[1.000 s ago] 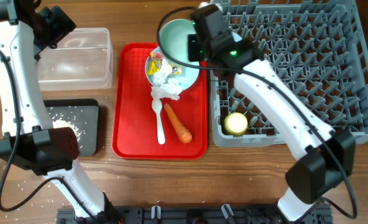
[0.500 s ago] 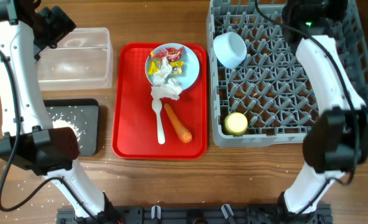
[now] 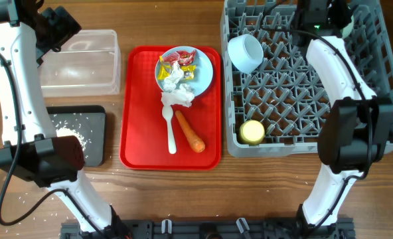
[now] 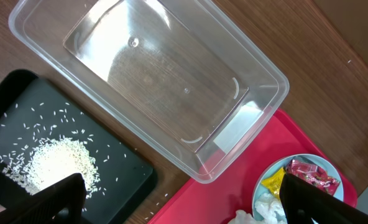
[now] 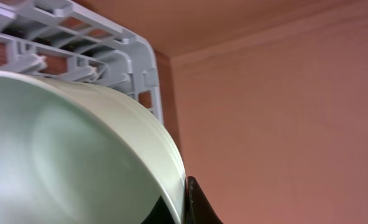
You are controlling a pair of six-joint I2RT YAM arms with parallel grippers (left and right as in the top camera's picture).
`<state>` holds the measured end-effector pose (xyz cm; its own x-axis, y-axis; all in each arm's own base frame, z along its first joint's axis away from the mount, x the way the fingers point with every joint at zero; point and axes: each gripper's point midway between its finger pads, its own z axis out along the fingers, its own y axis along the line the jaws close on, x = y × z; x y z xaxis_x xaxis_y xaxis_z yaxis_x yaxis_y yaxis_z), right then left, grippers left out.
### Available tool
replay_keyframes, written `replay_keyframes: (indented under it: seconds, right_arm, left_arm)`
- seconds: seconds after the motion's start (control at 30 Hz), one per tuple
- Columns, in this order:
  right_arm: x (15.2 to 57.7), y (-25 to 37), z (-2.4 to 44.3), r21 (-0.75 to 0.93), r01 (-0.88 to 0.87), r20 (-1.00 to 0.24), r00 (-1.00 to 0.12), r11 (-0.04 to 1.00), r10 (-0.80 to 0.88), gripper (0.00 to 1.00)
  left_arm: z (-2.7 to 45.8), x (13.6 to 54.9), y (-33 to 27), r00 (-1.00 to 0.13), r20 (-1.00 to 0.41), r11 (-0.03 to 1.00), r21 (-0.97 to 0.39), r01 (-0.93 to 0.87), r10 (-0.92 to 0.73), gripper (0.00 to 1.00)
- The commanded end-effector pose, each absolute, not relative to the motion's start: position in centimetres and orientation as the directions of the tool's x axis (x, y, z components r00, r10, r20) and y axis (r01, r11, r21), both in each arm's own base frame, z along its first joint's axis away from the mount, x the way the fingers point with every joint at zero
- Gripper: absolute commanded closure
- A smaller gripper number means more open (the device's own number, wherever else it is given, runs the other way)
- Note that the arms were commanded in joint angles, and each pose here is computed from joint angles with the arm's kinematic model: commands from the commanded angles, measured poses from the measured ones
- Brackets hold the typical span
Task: Sort waste into correct bins and load items into the dishwasher rack
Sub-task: 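Carry the green bowl into the rack and lower it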
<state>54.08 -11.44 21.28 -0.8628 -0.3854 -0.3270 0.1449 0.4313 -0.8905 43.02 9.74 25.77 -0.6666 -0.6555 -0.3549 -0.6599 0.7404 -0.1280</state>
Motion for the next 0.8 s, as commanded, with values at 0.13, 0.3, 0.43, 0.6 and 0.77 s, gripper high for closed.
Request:
replay_keyframes:
  seconds: [0.13, 0.3, 0.43, 0.6, 0.77]
  right_arm:
    - [54.4, -8.3, 17.4, -0.874, 0.139, -0.338, -0.862, 0.465, -0.378, 0.96]
    - [54.3, -9.0, 17.7, -0.893, 0.194, -0.346, -0.873, 0.406, -0.345, 0.96]
    - [54.2, -9.3, 17.7, -0.900, 0.186, -0.332, -0.879, 0.395, -0.343, 0.96]
    - [54.0, -7.7, 17.1, -0.909, 0.128, -0.287, -0.882, 0.397, -0.373, 0.96]
    - [53.7, -4.7, 16.5, -0.918, 0.051, -0.231, -0.874, 0.393, -0.427, 0.96]
  left_arm:
    - [25.1, 43.1, 9.8, -0.670, -0.341, 0.738, -0.121, -0.664, -0.659, 0.00]
    - [25.1, 43.1, 9.8, -0.670, -0.341, 0.738, -0.122, -0.664, -0.659, 0.00]
    - [25.1, 43.1, 9.8, -0.670, -0.341, 0.738, -0.121, -0.664, -0.659, 0.00]
    - [25.1, 43.1, 9.8, -0.670, -0.341, 0.738, -0.122, -0.664, -0.659, 0.00]
    - [25.1, 43.1, 9.8, -0.670, -0.341, 0.738, -0.122, -0.664, -0.659, 0.00]
